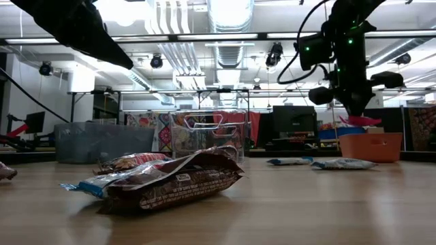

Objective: Sort candy
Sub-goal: Put the red candy into the orange bin, then put the brown chocolate into the transparent bin

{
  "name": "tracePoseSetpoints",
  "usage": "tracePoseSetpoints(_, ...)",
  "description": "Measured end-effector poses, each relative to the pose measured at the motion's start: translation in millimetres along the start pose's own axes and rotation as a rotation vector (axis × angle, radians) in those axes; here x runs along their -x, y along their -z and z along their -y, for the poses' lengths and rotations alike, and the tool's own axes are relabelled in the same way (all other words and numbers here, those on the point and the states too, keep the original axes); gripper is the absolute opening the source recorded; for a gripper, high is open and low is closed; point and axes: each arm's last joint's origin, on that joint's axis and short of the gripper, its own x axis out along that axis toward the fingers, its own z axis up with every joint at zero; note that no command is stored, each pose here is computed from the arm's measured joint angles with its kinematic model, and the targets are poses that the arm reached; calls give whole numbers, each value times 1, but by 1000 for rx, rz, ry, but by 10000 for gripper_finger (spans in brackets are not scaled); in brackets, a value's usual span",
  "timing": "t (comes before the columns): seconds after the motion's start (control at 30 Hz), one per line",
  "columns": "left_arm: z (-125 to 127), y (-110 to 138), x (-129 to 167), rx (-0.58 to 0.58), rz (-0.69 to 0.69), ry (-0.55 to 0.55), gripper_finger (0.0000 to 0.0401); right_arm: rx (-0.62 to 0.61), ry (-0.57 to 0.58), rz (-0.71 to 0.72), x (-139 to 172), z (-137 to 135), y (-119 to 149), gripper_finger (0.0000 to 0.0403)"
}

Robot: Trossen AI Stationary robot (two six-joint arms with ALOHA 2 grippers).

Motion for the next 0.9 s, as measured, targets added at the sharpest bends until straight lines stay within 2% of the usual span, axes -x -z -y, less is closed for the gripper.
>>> tracePoseSetpoints(0.2, 0, 0, 0, 0, 0, 0, 125, 8, 8, 10, 0, 0, 0, 24)
tracePoseSetpoints(0.73, 0, 0, 0, 1, 0, 0, 125, 37, 12, 8, 0, 1, 0, 168)
tracePoseSetpoints(0.9, 0, 0, 0, 1, 0, 0, 125, 71, 9, 10, 0, 1, 1, 201)
